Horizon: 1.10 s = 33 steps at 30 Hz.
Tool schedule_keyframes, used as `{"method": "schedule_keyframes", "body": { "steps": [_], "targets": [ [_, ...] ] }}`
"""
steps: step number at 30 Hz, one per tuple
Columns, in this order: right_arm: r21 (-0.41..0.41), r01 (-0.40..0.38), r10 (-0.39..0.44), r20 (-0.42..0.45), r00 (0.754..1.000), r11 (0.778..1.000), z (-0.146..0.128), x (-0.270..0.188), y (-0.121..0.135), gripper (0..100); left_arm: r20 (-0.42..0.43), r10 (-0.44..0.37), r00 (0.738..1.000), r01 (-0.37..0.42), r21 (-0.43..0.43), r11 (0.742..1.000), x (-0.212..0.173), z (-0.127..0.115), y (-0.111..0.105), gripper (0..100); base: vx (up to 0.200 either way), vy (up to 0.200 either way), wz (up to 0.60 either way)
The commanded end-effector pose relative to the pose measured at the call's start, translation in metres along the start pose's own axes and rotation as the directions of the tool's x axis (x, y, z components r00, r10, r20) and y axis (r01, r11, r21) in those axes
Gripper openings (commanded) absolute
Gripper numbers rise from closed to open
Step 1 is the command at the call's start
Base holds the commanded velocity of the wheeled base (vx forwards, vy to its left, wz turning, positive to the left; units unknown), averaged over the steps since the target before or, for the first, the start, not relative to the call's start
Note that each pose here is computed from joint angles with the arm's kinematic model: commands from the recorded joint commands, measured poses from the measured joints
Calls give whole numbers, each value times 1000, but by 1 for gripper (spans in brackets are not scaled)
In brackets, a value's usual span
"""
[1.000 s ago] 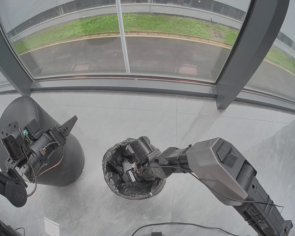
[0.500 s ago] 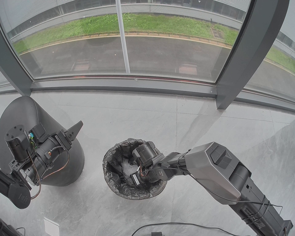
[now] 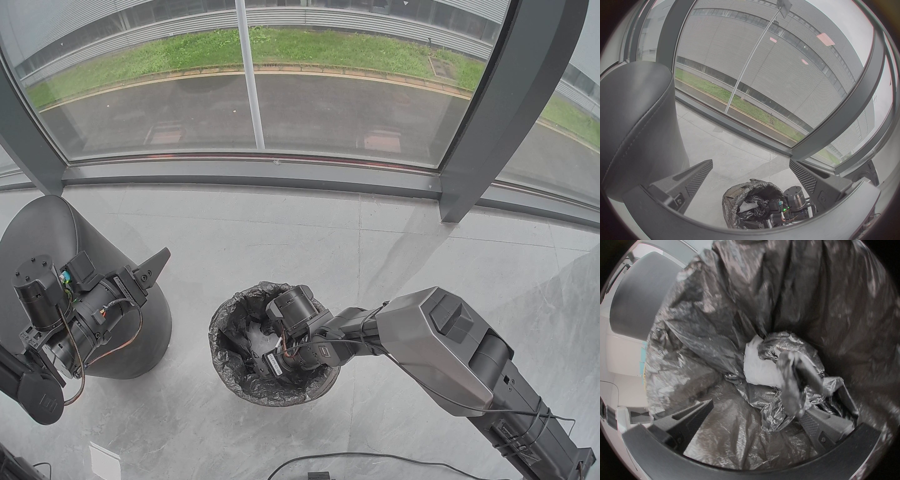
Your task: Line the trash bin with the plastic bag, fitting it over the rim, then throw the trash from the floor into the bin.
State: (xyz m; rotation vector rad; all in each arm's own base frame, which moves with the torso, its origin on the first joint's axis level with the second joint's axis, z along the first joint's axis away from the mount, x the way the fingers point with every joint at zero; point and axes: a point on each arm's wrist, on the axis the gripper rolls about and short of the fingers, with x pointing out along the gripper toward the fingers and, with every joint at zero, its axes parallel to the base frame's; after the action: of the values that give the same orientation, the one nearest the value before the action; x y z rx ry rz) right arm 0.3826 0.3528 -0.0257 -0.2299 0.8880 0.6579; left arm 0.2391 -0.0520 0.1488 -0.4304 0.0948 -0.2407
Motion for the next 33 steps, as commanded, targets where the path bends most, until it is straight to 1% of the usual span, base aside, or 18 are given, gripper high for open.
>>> {"method": "schedule_keyframes", "body": {
  "steps": [1, 4, 7, 8, 11, 12, 14, 16, 20, 22, 25, 26, 27, 29, 32, 33],
  "targets": [
    [-26, -17, 19, 55, 998, 1000, 20, -27, 13, 100, 5, -2, 1000, 2, -1, 1000, -1, 1, 0, 100, 0, 0, 0],
    [-52, -28, 31, 61, 998, 998, 29, -47, 24, 100, 10, -6, 1000, 6, 0, 1000, -2, 2, -1, 100, 0, 0, 0],
    [-71, -21, 26, 69, 997, 997, 34, -55, 28, 100, 14, -8, 1000, 8, 0, 1000, -2, 3, -2, 100, 0, 0, 0],
    [-104, -1, 9, 81, 997, 995, 37, -63, 32, 100, 21, -13, 1000, 13, -1, 1000, -3, 5, -3, 100, 0, 0, 0],
    [-138, 39, -28, 79, 996, 990, 39, -69, 34, 100, 35, -23, 999, 23, -2, 1000, -6, 8, -6, 100, 0, 0, 0],
    [-140, 39, -28, 77, 997, 989, 39, -70, 34, 100, 35, -24, 999, 24, -2, 1000, -6, 8, -6, 100, 0, 0, 0],
    [-155, 71, -63, 55, 997, 985, 40, -79, 33, 100, 51, -55, 997, 55, 0, 998, -12, 11, -14, 100, 0, 0, 0],
    [-156, 75, -70, 37, 997, 985, 41, -87, 33, 100, 61, -72, 996, 72, 2, 997, -15, 13, -18, 100, 0, 0, 0],
    [-167, 78, -81, -12, 997, 983, 40, -99, 33, 100, 71, -77, 995, 77, 4, 997, -19, 15, -20, 100, 0, 0, 0],
    [-182, 81, -84, -11, 996, 980, 41, -103, 33, 100, 70, -76, 995, 76, 3, 997, -19, 15, -19, 100, 0, 0, 0],
    [-198, 127, -128, 8, 992, 972, 42, -105, 37, 100, 69, -77, 995, 77, 4, 997, -19, 15, -20, 100, 0, 0, 0],
    [-200, 128, -129, 8, 992, 972, 42, -105, 38, 100, 70, -78, 994, 78, 4, 997, -20, 15, -20, 100, 0, 0, 0],
    [-194, 147, -147, 15, 989, 970, 43, -105, 39, 100, 72, -81, 994, 81, 4, 997, -21, 15, -20, 100, 0, 0, 0],
    [-187, 147, -148, 13, 989, 971, 41, -104, 42, 100, 69, -91, 993, 91, 4, 996, -22, 15, -23, 100, 0, 0, 0],
    [-142, 131, -127, 34, 991, 981, 41, -99, 49, 100, 66, -98, 993, 98, 4, 995, -24, 14, -24, 100, 0, 0, 0],
    [-121, 118, -112, 57, 992, 986, 40, -92, 54, 100, 63, -103, 993, 103, 4, 995, -25, 13, -25, 100, 0, 0, 0]
  ]
}}
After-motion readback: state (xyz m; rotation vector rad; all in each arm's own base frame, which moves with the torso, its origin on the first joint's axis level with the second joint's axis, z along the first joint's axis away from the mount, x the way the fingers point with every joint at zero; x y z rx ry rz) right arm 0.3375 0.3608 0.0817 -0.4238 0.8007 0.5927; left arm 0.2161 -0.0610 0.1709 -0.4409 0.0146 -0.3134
